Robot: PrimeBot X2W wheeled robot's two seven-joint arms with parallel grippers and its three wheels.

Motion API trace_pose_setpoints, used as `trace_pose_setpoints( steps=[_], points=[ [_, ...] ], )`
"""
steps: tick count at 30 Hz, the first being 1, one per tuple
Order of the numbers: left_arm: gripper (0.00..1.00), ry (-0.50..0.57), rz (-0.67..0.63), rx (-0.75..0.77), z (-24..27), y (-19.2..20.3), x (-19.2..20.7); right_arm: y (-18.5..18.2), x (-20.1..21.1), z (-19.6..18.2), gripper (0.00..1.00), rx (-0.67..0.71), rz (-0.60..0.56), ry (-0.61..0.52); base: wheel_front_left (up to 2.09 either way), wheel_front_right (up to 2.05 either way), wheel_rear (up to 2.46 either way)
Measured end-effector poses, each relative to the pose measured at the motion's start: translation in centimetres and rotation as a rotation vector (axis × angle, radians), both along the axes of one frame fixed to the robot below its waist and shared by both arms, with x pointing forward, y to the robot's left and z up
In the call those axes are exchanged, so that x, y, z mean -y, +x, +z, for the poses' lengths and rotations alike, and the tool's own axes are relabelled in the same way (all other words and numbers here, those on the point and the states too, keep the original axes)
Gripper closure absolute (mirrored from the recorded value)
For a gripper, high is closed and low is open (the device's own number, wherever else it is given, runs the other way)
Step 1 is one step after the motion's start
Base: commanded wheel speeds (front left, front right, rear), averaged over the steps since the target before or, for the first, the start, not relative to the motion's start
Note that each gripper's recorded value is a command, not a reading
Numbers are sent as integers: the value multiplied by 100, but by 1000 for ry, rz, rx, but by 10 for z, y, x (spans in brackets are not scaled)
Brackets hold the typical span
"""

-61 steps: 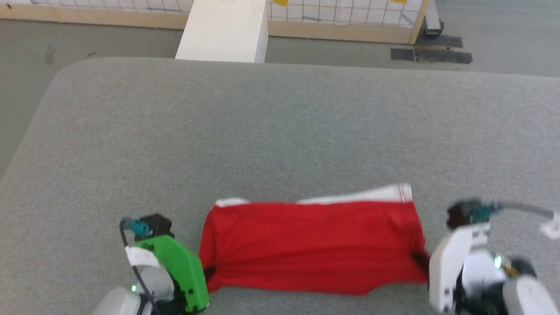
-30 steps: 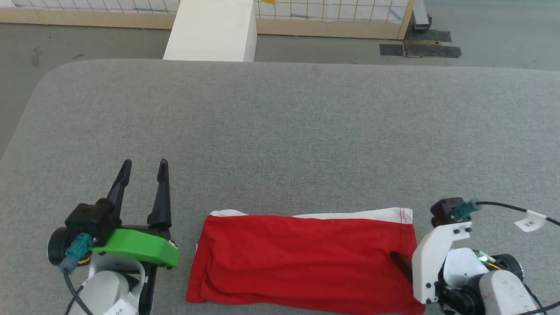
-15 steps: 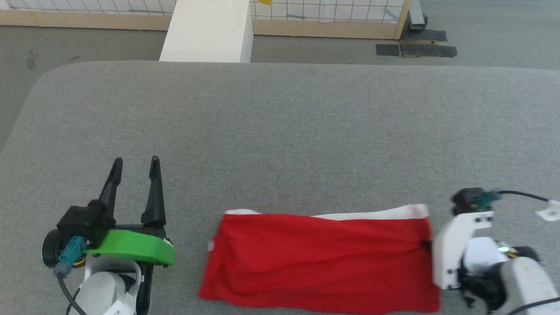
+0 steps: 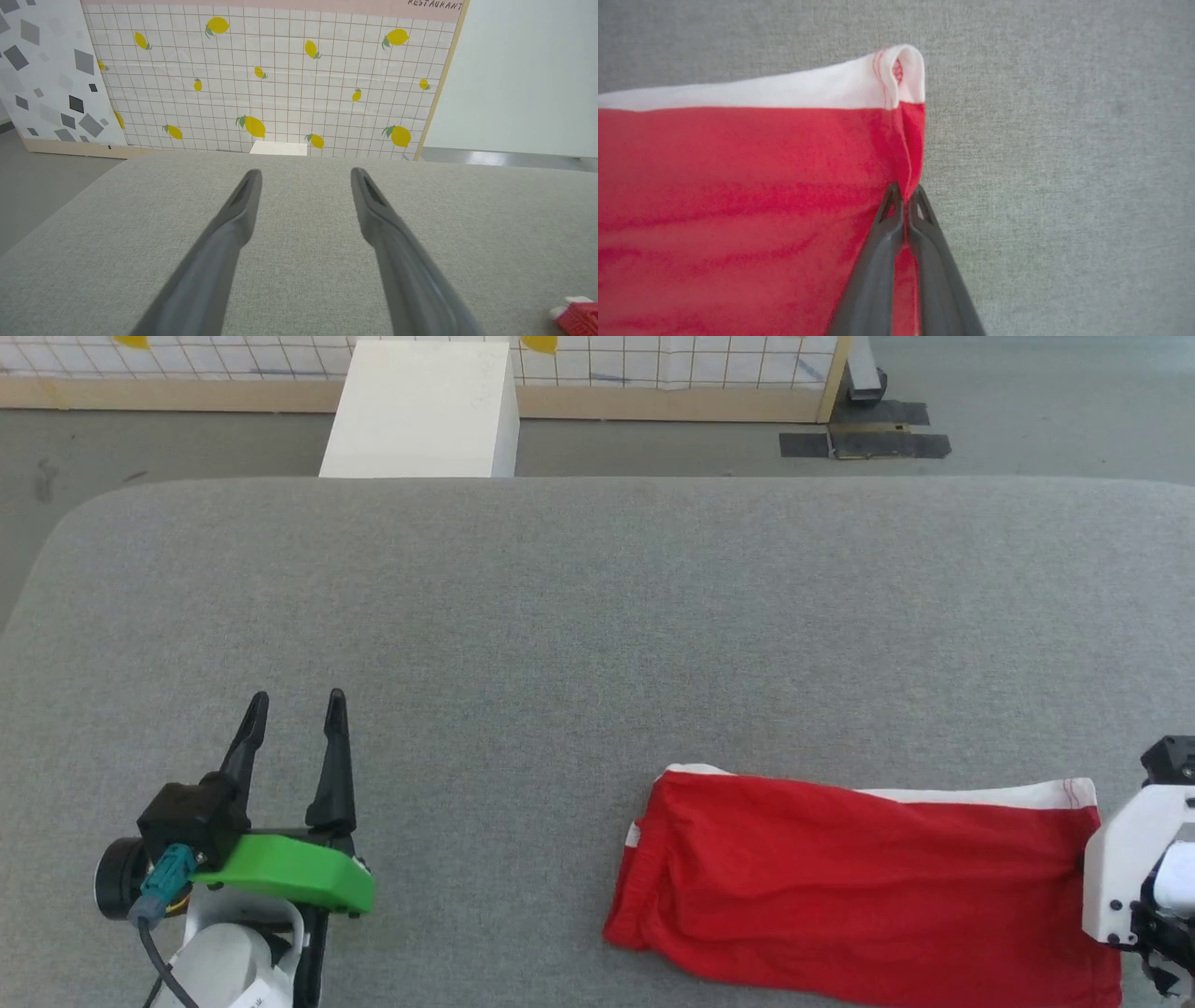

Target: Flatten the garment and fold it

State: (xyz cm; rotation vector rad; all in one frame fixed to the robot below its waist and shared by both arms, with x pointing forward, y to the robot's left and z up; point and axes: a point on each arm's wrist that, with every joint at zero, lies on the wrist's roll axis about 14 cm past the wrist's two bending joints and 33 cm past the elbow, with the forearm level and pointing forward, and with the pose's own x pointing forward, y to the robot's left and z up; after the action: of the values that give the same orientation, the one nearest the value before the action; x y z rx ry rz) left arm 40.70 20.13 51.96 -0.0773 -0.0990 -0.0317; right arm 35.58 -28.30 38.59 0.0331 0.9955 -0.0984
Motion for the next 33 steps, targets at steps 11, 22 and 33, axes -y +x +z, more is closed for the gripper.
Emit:
trace_pose_setpoints(
  steps=[11, 22, 33],
  points=[
    [0, 2, 11, 28, 11, -6, -2, -2, -65, 68, 100, 46, 282, -14, 0, 0, 0],
    [0, 4, 35, 18, 7, -13, -11, -6, -201, 67, 100, 73, 539, 234, 0, 0, 0],
    [0, 7, 86, -17, -3, -22, -28, 5, -256, 35, 100, 17, 616, 306, 0, 0, 0]
  ],
)
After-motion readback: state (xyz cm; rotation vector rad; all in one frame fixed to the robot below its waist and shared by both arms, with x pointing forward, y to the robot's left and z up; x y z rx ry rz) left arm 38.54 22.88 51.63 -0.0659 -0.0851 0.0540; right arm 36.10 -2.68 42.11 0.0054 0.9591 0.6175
